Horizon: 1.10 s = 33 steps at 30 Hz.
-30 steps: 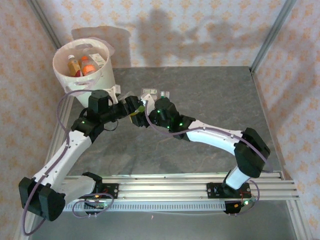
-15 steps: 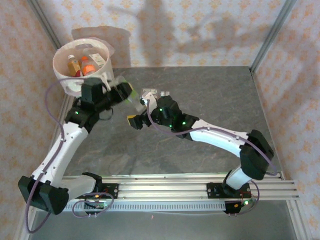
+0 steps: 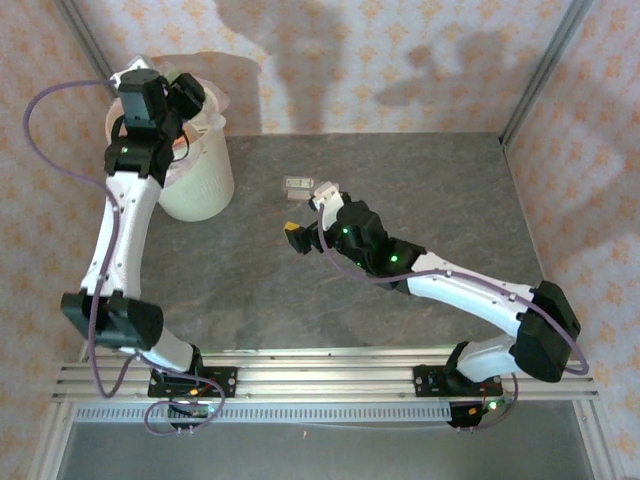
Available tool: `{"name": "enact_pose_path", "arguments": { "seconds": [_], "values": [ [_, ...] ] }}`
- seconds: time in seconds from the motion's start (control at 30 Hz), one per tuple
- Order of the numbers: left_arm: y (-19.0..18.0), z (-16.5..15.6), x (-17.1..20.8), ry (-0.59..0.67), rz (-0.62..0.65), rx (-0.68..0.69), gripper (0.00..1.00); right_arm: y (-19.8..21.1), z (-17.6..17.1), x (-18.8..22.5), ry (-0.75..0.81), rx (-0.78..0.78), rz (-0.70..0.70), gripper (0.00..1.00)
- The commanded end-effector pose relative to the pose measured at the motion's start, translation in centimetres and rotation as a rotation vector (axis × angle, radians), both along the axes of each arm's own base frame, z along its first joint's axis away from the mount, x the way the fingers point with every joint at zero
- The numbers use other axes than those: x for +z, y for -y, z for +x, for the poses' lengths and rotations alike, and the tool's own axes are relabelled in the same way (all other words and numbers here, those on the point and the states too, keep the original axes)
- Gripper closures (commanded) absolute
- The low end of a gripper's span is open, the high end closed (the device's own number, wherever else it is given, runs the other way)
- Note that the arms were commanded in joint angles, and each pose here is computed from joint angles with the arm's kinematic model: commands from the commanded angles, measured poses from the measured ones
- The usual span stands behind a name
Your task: Put the plastic bottles in the bin
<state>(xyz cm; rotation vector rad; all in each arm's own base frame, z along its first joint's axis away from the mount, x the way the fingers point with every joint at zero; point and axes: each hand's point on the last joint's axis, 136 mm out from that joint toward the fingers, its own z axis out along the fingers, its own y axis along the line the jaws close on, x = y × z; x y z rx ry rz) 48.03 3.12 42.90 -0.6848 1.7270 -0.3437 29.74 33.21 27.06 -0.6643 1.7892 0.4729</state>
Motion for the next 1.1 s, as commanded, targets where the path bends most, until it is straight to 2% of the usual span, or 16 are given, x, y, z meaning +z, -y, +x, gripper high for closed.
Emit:
{"name": "enact_pose_path", "arguments": {
  "seconds": [0.0, 0.07, 0.2, 0.3, 0.37, 0.47, 0.53, 0.57, 0.63, 0.67, 0.83, 1.07],
  "values": [
    [-3.6, 0.7, 1.3, 0.007, 0.024, 0.101, 0.46, 2.4, 0.2, 0.5, 0.021, -0.097, -0.015, 0.01],
    [-4.7, 2.0, 0.7, -0.024, 0.022, 0.090, 0.46, 3.1, 0.2, 0.2, 0.017, -0.119, -0.024, 0.01],
    [-5.5, 3.9, -2.1, -0.188, 0.090, 0.022, 0.46, 4.4, -0.1, -0.5, 0.011, -0.155, -0.046, 0.01],
    [-5.5, 5.0, -5.6, -0.291, 0.067, -0.043, 0.47, 5.2, -0.3, -0.8, 0.012, -0.174, -0.057, 0.01],
    [-5.2, 5.4, -6.5, -0.308, 0.068, -0.074, 0.47, 5.6, -0.3, -1.0, 0.011, -0.185, -0.063, 0.01],
    [-4.3, 6.6, -7.2, -0.301, 0.058, -0.140, 0.45, 5.6, -0.3, -1.1, 0.006, -0.188, -0.069, 0.01],
    [-3.4, 7.3, -7.6, -0.305, 0.034, -0.196, 0.40, 5.6, -0.3, -1.2, 0.003, -0.186, -0.071, 0.01],
    [-3.2, 7.5, -7.6, -0.312, 0.027, -0.207, 0.32, 5.5, -0.3, -1.1, 0.003, -0.186, -0.072, 0.01],
    [-3.7, 7.7, -7.5, -0.324, 0.023, -0.179, 0.05, 5.5, -0.2, -1.0, 0.000, -0.190, -0.066, 0.01],
    [-3.8, 7.8, -7.1, -0.311, 0.024, -0.174, 0.00, 5.5, -0.2, -0.9, -0.002, -0.192, -0.063, 0.01],
    [-3.9, 7.9, -4.2, -0.221, 0.006, -0.151, 0.00, 5.3, 0.0, -1.1, -0.013, -0.195, -0.062, 0.01],
    [-2.2, 7.1, -2.0, -0.163, -0.051, -0.219, 0.00, 5.2, 0.3, -1.7, -0.027, -0.209, -0.065, 0.01]
  ]
}}
